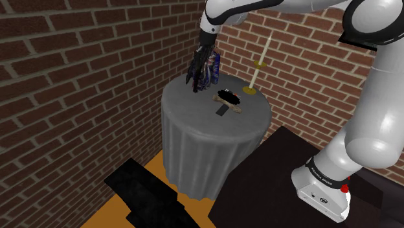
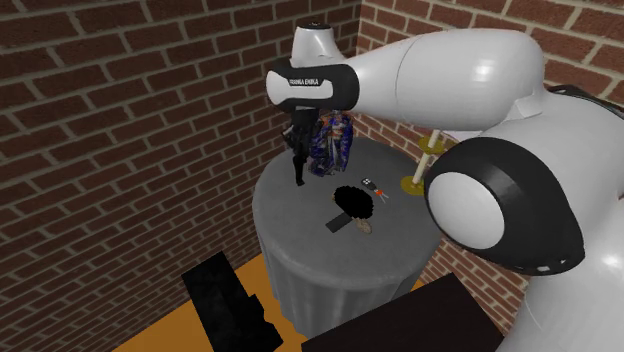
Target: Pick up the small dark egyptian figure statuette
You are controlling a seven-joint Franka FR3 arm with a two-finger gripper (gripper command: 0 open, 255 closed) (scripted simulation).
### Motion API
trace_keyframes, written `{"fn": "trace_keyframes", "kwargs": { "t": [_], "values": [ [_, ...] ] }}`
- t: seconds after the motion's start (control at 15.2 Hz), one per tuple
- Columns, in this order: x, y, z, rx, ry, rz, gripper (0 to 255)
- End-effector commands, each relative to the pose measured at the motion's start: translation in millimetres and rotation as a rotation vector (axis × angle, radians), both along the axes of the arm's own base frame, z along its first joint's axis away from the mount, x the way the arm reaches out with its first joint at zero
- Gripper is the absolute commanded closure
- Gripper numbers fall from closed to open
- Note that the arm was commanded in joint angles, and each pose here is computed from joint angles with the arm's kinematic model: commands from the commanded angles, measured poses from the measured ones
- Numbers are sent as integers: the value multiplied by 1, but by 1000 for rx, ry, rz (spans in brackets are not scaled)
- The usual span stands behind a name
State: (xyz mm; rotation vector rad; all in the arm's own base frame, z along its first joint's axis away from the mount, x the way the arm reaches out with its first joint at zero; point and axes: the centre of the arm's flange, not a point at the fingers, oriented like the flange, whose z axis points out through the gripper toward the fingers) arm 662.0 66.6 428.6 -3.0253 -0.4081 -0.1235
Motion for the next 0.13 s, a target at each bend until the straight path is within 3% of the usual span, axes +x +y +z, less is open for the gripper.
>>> {"fn": "trace_keyframes", "kwargs": {
  "t": [0.0, 0.07],
  "values": [
    [1, 1, 6, 0, 0, 0, 255],
    [1, 1, 6, 0, 0, 0, 255]
  ]
}}
